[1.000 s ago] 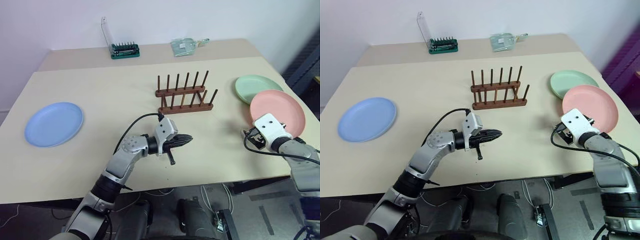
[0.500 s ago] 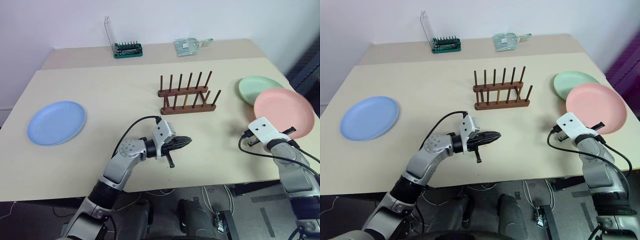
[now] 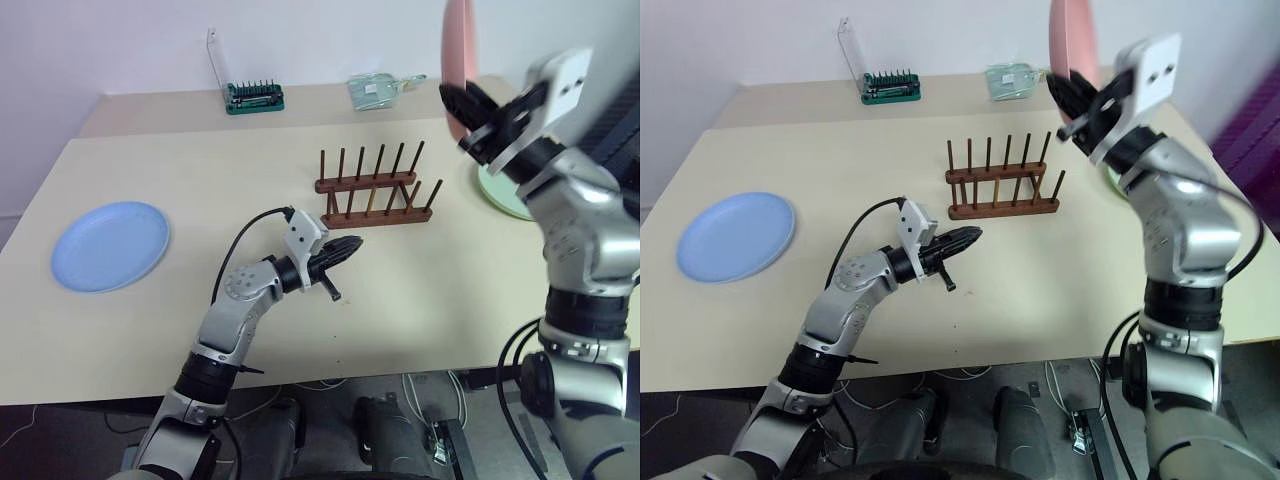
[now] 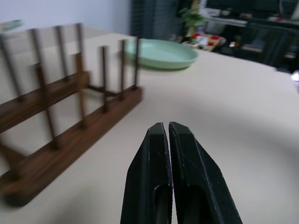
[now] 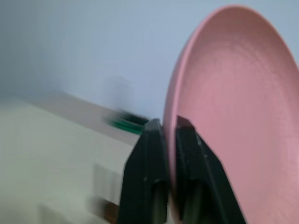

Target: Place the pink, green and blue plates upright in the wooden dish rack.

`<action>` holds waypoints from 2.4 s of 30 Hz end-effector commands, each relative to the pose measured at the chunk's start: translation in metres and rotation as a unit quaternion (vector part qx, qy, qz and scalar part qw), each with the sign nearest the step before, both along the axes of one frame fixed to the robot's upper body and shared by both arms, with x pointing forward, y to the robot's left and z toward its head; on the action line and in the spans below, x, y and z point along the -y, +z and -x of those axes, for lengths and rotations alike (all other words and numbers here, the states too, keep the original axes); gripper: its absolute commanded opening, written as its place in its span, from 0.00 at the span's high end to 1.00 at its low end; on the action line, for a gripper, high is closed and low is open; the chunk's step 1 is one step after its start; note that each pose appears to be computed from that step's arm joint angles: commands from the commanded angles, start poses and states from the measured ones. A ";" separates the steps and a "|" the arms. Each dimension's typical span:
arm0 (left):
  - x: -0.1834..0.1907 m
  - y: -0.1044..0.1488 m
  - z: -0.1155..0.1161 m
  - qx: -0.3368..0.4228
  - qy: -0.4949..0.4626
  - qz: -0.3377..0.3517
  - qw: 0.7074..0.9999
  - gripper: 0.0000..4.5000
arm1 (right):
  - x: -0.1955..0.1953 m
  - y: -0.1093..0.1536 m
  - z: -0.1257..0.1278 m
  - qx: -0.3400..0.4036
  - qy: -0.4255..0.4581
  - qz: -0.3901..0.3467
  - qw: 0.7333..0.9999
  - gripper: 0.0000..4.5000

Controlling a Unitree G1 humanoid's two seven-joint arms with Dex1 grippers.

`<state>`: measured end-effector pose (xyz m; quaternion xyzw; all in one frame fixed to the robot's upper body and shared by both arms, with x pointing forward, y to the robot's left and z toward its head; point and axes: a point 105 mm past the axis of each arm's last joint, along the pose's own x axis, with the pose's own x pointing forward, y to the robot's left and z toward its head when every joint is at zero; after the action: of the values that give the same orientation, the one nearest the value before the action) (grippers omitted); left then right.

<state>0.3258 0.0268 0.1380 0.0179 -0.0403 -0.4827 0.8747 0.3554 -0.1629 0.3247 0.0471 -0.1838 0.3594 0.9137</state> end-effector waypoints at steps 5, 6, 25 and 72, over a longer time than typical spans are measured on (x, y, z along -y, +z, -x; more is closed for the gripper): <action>-0.009 0.017 0.001 0.031 0.022 0.017 0.999 0.98 | 0.014 0.000 -0.013 -0.059 0.072 -0.031 0.995 0.99; -0.010 0.016 0.002 0.031 0.025 0.017 0.999 0.98 | 0.015 -0.002 -0.015 -0.062 0.071 -0.031 0.995 0.99; -0.009 0.015 0.012 0.022 0.015 0.018 0.999 0.98 | 0.044 -0.008 -0.057 -0.121 -0.004 -0.124 0.985 0.47; -0.006 0.006 0.019 0.013 0.009 0.002 1.000 0.98 | 0.120 -0.040 -0.086 0.094 -0.402 0.332 0.848 1.00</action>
<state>0.3090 0.0321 0.1332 0.0217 -0.0299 -0.4761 0.8786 0.4429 -0.3018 0.1977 -0.4247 0.0081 0.0144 0.9052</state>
